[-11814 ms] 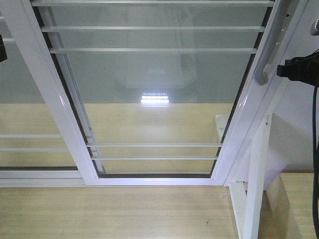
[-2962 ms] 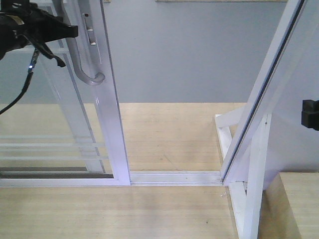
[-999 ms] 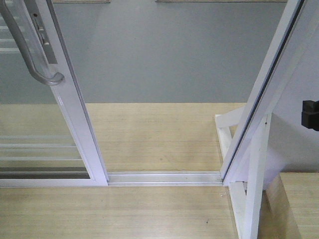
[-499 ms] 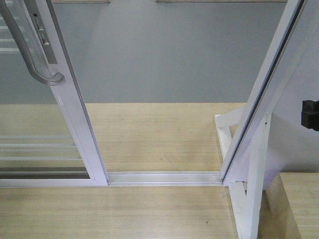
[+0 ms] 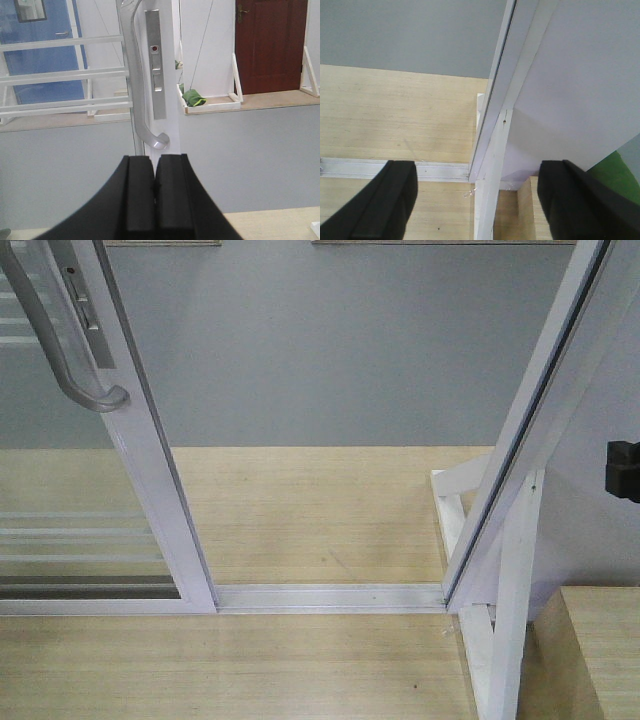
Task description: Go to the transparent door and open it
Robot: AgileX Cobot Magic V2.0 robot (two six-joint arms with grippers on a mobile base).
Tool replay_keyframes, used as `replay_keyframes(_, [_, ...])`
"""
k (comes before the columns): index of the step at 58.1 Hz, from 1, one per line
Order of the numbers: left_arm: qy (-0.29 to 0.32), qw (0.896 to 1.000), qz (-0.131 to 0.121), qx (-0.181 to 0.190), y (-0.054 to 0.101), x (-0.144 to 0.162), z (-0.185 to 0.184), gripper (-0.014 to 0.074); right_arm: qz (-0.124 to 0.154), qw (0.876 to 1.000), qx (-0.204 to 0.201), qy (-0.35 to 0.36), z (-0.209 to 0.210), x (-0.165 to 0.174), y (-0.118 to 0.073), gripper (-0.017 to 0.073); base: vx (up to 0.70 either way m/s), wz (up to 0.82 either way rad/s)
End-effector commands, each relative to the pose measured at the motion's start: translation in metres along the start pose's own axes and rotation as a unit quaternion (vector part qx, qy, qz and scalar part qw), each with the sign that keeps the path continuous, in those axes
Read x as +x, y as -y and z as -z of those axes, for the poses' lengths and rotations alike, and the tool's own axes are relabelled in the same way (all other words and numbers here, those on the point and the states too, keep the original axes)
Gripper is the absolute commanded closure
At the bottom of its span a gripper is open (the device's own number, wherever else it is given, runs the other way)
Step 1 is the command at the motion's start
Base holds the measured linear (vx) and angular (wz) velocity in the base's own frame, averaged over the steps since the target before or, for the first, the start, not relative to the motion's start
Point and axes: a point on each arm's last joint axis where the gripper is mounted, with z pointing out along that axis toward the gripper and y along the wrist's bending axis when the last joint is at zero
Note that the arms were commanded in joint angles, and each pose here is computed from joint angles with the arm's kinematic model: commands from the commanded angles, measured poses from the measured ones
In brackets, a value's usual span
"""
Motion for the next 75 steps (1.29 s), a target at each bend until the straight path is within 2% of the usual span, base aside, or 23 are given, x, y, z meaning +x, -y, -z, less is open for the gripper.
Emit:
replay_keyframes(1, [0.04,0.999,0.009,-0.006,-0.001,-0.003,0.001,0.0601,0.003,0.999,-0.001,0.051,0.007,-0.014,0.001,0.0006,0.0,0.0])
replay_keyframes(15, [0.04,0.999,0.009,-0.006,-0.001,-0.003,0.001,0.0601,0.003,0.999,-0.001,0.051,0.007,-0.014,0.001,0.0006,0.0,0.0])
replay_keyframes(21, [0.04,0.999,0.009,-0.006,-0.001,-0.003,0.001,0.0601,0.027,0.998,0.015,0.049,0.012,-0.011,0.005,0.0019,0.0,0.0])
replay_keyframes(26, [0.04,0.999,0.009,-0.006,-0.001,-0.003,0.001,0.0601,0.014,0.998,0.019,0.057,0.016,0.0,0.008,0.0061,0.0,0.0])
replay_keyframes(32, [0.04,0.999,0.009,-0.006,-0.001,-0.003,0.001,0.0601,-0.039,0.995,0.016,0.09,0.02,0.026,0.012,0.0183,0.0,0.0])
replay_keyframes(34, [0.04,0.999,0.009,-0.006,-0.001,-0.003,0.001,0.0601,-0.049,0.993,0.017,0.105,0.021,0.035,0.012,0.0232,0.0,0.0])
replay_keyframes(46, [0.04,0.999,0.009,-0.006,-0.001,-0.003,0.001,0.0601,-0.076,0.979,0.012,0.191,0.026,0.09,0.007,0.0575,0.0,0.0])
replay_keyframes(57, [0.04,0.999,0.009,-0.006,-0.001,-0.003,0.001,0.0601,-0.097,0.969,-0.002,0.228,0.02,0.142,-0.001,0.0571,0.0,0.0])
replay_keyframes(65, [0.04,0.999,0.009,-0.006,-0.001,-0.003,0.001,0.0601,-0.082,0.956,0.0,0.283,0.018,0.164,-0.004,0.0568,0.0,0.0])
replay_keyframes(70, [0.04,0.999,0.009,-0.006,-0.001,-0.003,0.001,0.0601,-0.066,0.959,0.006,0.274,0.02,0.169,-0.004,0.0567,0.0,0.0])
replay_keyframes(75, [0.04,0.999,0.009,-0.006,-0.001,-0.003,0.001,0.0601,-0.07,0.96,0.004,0.269,0.019,0.17,-0.004,0.0567,0.0,0.0])
